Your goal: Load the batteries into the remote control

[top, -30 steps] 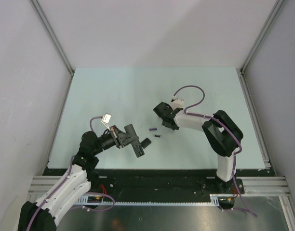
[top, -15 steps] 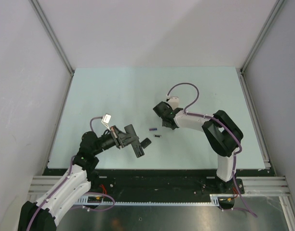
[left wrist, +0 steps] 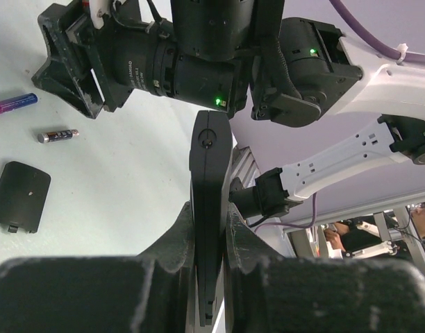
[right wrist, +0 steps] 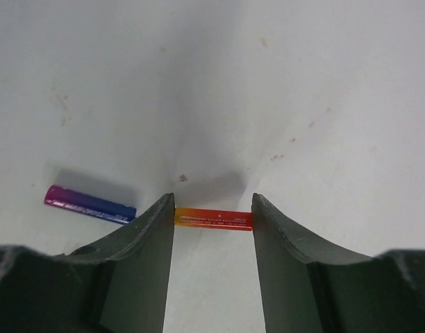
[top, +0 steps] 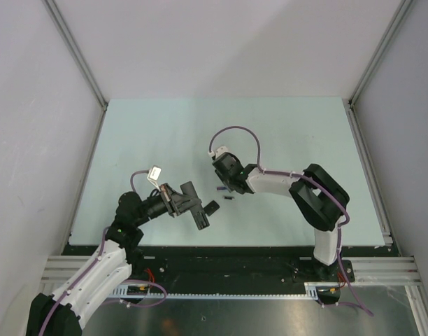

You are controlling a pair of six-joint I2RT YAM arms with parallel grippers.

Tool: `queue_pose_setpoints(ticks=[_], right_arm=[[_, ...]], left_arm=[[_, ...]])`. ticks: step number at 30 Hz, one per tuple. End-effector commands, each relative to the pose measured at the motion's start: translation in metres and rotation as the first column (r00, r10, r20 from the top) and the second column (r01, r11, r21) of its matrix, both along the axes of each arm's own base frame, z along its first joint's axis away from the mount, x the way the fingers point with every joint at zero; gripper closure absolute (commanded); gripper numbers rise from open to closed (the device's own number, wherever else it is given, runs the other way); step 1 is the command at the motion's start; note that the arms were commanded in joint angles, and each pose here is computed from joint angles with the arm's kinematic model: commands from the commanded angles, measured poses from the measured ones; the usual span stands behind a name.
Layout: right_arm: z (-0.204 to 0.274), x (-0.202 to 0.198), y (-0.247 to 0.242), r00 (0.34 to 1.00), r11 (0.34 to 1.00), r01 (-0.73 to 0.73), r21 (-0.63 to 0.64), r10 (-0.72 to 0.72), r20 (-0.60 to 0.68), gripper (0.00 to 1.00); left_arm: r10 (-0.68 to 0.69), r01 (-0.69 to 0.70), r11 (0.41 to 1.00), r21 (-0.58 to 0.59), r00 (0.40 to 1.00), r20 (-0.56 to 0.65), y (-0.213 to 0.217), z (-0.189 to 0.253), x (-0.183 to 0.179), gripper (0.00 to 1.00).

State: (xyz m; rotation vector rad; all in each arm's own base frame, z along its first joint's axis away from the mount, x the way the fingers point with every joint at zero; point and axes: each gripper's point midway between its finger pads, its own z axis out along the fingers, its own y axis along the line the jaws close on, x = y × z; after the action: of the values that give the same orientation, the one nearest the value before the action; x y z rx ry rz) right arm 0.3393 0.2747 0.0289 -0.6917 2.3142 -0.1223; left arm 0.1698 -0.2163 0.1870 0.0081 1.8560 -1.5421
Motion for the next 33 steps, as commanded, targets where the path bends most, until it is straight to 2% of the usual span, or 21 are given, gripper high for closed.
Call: queue_pose_setpoints(ticks=[1,10,15,22,29,33], right_arm=[[0.003,-0.003,0.007,0.986,0.986,-0.164,-0.031,0.164,-0.016,0.60],[-0.016,-0.019,0.005,0.940,0.945,-0.323,-0.045,0.314,-0.133,0.62],[-0.020,-0.015,-0.004,0.942,0.957,-0.289,0.014,0.287,-0.174,0.57],[-0.023,-0.017,-0.005,0.942,0.962,-0.272,0.030,0.272,-0.195,0.51],[-0.024,-0.015,-0.005,0.946,0.965,-0.260,0.033,0.262,-0.192,0.38],[-0.024,-0.012,-0.008,0.952,0.971,-0.238,0.038,0.241,-0.189,0.34]], left_arm=[[-0.029,0.030,0.999,-0.023,0.999,0.045,-0.002,0.010,-0.006,1.00],[-0.030,0.031,0.999,-0.027,0.999,0.044,-0.002,0.009,-0.008,1.00],[-0.024,0.025,0.999,-0.030,0.999,0.045,-0.001,0.010,-0.007,1.00],[-0.022,0.024,0.999,-0.031,0.999,0.047,-0.001,0.011,-0.007,1.00],[-0.021,0.022,0.999,-0.035,0.999,0.050,-0.001,0.012,-0.007,1.00],[-0.021,0.022,0.999,-0.036,0.999,0.050,-0.001,0.012,-0.008,1.00]])
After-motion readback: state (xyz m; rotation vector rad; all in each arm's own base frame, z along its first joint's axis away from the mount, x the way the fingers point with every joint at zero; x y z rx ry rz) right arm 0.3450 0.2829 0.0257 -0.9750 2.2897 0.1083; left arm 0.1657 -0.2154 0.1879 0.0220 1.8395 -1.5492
